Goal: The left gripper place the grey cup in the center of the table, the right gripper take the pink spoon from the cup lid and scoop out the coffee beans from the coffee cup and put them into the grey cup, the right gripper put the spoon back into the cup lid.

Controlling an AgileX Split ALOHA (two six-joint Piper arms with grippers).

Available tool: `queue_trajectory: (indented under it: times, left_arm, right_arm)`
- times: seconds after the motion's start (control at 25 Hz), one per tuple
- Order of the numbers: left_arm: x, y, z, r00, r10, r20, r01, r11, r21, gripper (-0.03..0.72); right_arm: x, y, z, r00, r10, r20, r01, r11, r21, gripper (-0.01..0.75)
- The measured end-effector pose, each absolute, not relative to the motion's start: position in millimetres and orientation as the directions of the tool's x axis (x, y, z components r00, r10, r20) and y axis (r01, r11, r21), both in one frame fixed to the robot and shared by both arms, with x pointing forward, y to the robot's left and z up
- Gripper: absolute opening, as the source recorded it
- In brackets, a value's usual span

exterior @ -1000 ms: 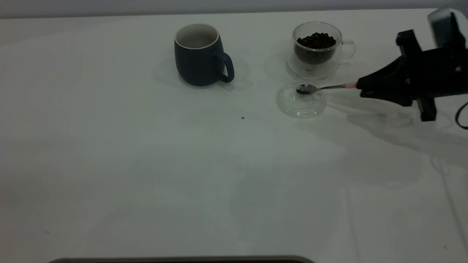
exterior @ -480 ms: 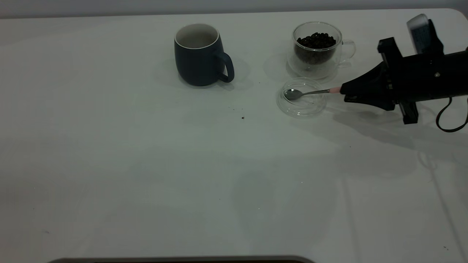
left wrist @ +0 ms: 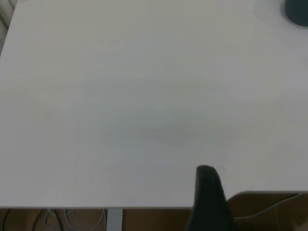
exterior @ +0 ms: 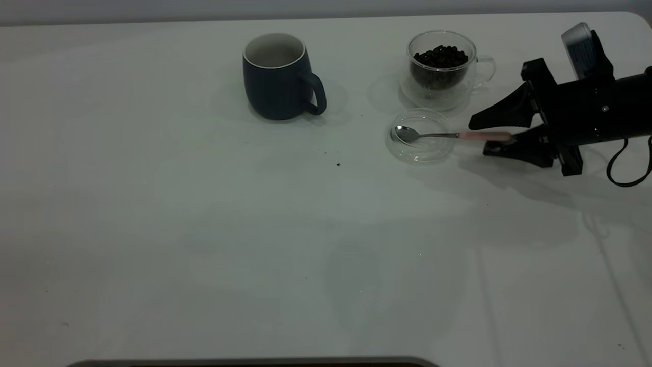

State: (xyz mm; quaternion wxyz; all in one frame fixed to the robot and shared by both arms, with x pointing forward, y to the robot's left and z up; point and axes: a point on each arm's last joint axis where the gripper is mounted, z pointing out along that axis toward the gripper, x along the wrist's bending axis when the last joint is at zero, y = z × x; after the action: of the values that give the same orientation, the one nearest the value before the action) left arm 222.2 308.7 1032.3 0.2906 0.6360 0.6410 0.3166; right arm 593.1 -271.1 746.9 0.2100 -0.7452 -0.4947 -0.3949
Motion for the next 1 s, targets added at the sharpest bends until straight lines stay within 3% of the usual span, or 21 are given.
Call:
queue_trajectory:
  times: [0.12,0.4,0.72,1.0]
  left_arm:
    - [222,309,1032,-0.022,0.999,0.03,0.631,-0.009,0.775,0.567]
    - [222,309,1032,-0.022,0.999,0.03,0.631,-0.009,0.775,0.567]
    - [222,309,1032,-0.02,0.999,0.033,0.631,-0.013,0.775,0.567]
    - [222,309,1032,-0.02,0.999,0.033,0.631,-0.013,0.775,0.567]
  right_arm:
    - [592,-272,745,0.204,0.596,0.777,0.909,-0.41,0.076,0.577]
    - [589,-290,760,0.208,0.69,0.693,0.935,-0.349,0.066,0.587]
    - [583,-307,894,0.11,0.853,0.51,0.968,-0.209,0.142,0.587]
    - [513,-295,1028,0.069,0.96,0.273,0.972,-0.127,0.198,0.587]
